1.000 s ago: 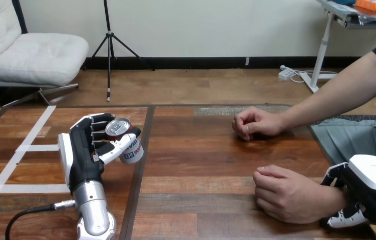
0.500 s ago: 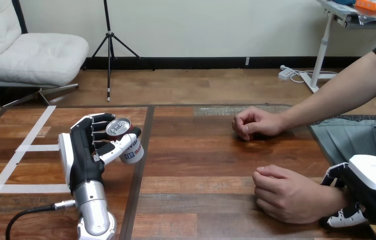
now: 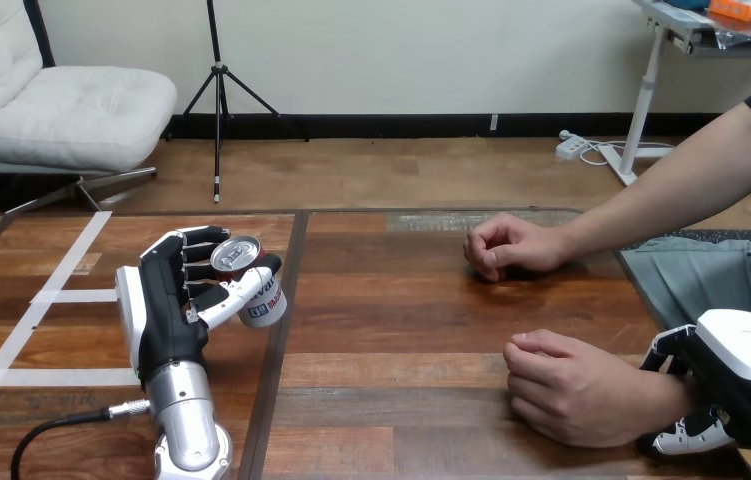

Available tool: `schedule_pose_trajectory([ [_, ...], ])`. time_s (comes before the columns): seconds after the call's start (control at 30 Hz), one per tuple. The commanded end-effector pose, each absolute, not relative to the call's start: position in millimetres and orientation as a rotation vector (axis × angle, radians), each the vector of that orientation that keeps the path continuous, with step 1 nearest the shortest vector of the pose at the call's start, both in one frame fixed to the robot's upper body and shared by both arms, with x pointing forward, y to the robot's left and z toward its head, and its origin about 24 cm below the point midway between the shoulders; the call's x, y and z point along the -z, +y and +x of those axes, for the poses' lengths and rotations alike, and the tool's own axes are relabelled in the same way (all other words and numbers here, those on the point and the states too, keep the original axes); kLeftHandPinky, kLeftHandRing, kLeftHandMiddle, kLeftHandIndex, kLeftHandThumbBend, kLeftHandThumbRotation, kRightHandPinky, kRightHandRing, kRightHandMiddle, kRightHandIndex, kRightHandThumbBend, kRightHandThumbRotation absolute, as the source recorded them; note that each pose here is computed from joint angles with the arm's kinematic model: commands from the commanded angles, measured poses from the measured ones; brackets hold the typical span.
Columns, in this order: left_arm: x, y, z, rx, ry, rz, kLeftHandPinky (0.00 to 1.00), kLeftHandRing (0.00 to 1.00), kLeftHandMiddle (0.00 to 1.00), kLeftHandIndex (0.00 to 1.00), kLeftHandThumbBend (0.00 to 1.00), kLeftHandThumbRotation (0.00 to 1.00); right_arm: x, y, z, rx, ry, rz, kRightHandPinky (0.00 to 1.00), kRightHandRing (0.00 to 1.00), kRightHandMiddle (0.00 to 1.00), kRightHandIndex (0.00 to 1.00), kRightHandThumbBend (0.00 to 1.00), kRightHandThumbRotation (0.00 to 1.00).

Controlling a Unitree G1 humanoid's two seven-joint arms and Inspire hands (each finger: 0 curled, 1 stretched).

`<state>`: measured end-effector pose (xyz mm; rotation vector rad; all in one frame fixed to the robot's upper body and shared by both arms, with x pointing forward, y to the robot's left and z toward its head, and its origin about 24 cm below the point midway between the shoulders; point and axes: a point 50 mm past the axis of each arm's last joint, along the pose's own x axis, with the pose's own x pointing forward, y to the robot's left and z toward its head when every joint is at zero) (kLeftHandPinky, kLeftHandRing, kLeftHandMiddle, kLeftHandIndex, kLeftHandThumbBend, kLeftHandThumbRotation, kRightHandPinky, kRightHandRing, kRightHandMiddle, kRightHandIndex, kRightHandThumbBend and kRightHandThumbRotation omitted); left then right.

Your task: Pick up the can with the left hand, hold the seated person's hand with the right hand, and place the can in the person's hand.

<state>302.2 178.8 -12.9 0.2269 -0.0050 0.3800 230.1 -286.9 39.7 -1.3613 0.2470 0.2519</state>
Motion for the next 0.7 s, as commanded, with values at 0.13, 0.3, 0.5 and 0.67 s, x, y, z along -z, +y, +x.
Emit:
schedule_pose_trajectory([
  [0.13, -25.5, 172.9, 327.1, -0.374, -0.162, 0.202, 0.43, 0.5, 0.53, 0.53, 0.66, 0.0, -30.1, -289.5, 225.3, -0.244, 0.302, -1.329, 0.38, 0.45, 0.52, 0.55, 0.69, 0.0],
  [0.3, -25.5, 172.8, 327.0, -0.372, -0.163, 0.202, 0.43, 0.5, 0.53, 0.53, 0.66, 0.0, -30.8, -289.8, 225.8, -0.24, 0.304, -1.33, 0.37, 0.44, 0.51, 0.55, 0.7, 0.0],
  [0.5, -25.7, 172.7, 327.1, -0.369, -0.165, 0.203, 0.43, 0.5, 0.53, 0.53, 0.65, 0.0, -31.6, -290.3, 226.1, -0.238, 0.298, -1.33, 0.37, 0.44, 0.51, 0.54, 0.7, 0.0],
  [0.67, -25.8, 172.5, 327.0, -0.368, -0.167, 0.197, 0.44, 0.51, 0.54, 0.53, 0.65, 0.0, -32.2, -290.5, 226.3, -0.231, 0.296, -1.327, 0.38, 0.45, 0.52, 0.55, 0.71, 0.0],
])
